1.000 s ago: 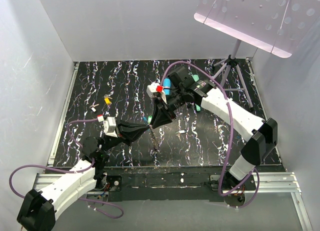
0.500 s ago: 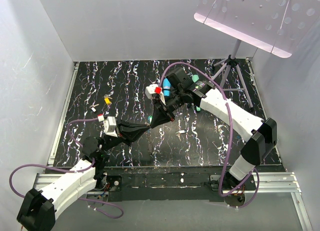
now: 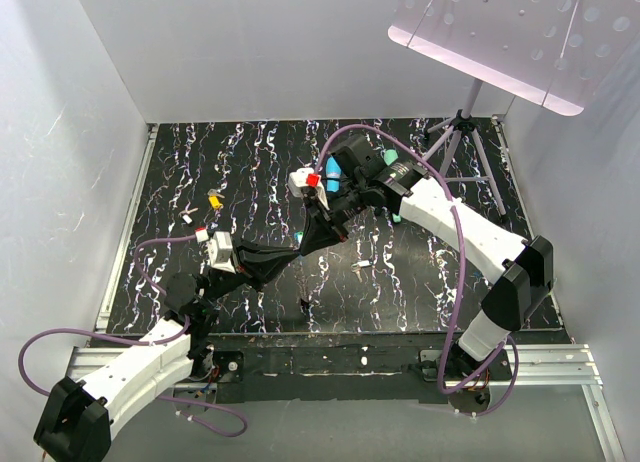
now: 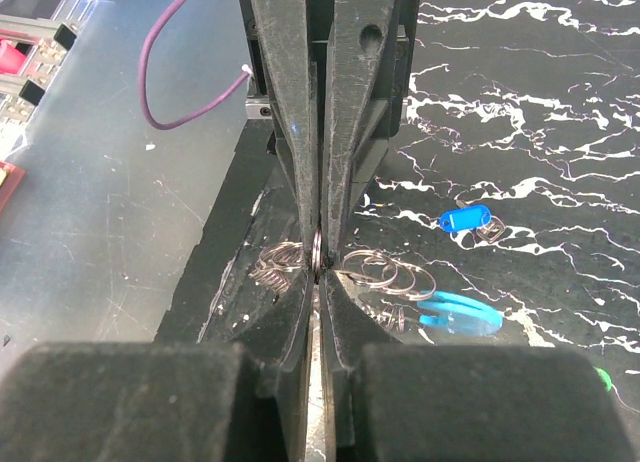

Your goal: Put the keys on the keyring

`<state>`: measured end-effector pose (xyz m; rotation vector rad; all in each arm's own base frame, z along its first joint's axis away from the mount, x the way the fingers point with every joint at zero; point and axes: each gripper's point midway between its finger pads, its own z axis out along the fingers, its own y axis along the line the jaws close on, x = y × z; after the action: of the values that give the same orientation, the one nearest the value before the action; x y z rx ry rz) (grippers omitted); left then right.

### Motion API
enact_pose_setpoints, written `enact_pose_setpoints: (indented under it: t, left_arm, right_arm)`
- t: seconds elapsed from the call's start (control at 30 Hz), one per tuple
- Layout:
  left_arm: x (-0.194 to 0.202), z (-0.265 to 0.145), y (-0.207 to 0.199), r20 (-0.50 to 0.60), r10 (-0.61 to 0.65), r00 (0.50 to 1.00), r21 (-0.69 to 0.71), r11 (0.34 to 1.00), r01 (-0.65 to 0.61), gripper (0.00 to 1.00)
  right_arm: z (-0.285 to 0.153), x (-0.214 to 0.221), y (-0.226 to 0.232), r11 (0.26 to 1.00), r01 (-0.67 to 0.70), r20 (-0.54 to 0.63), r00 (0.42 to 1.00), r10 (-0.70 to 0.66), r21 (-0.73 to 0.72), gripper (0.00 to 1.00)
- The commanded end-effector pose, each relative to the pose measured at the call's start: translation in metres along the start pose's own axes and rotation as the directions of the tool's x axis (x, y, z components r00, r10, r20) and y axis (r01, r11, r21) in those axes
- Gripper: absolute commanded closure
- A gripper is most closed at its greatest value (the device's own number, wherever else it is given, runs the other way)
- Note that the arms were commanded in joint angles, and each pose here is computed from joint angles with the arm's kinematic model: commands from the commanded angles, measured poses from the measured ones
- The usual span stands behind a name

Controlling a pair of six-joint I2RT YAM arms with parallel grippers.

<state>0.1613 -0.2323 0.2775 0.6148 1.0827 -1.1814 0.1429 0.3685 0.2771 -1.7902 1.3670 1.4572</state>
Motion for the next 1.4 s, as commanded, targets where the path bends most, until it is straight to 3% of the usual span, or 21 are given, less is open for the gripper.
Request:
enact_pose_setpoints:
  t: [0.0, 0.13, 0.37, 0.6, 0.77, 0.97, 1.37]
  left_arm:
    - [-0.008, 0.002, 0.003, 0.025, 0.011, 1.0, -0.019, 1.0, -0.01, 1.0]
    - [-0.008, 0.002, 0.004, 0.027, 0.01, 1.0, -0.03, 1.0, -0.009, 1.0]
    - [-0.004, -0.001, 0.005, -0.001, -0.007, 1.0, -0.049, 0.999, 0.007, 1.0]
    - [0.005, -0.007, 0.005, -0.114, -0.041, 0.993, -0.09, 0.995, 0.031, 0.62]
    - [-0.004, -0.008, 0.011, -0.251, -0.03, 0.967, -0.156, 0.988, -0.01, 0.45]
    - [0.014, -0.015, 0.016, -0.413, -0.091, 0.906, -0.2, 0.98, 0.008, 0.44]
    - [0.019, 0.003, 0.014, -0.352, -0.103, 0.93, -0.129, 0.99, 0.06, 0.46]
  right_arm:
    - [0.006, -0.014, -0.001, 0.999, 0.038, 0.019, 0.999, -0.039, 0.006, 0.89]
    - [0.006, -0.012, -0.002, 0.999, 0.03, 0.014, 0.999, -0.03, 0.011, 0.99]
    - [0.001, -0.01, 0.002, 0.998, 0.046, -0.008, 0.999, -0.046, 0.037, 0.99]
    - [-0.006, 0.0, 0.003, 0.997, 0.031, -0.081, 0.996, -0.025, 0.076, 0.99]
    - [-0.015, 0.015, 0.009, 0.997, -0.044, -0.227, 0.972, 0.056, 0.057, 0.99]
    - [-0.022, 0.029, 0.008, 0.992, -0.109, -0.34, 0.932, 0.127, 0.071, 0.99]
    - [-0.018, 0.036, 0.013, 0.981, -0.192, -0.403, 0.896, 0.185, 0.023, 0.99]
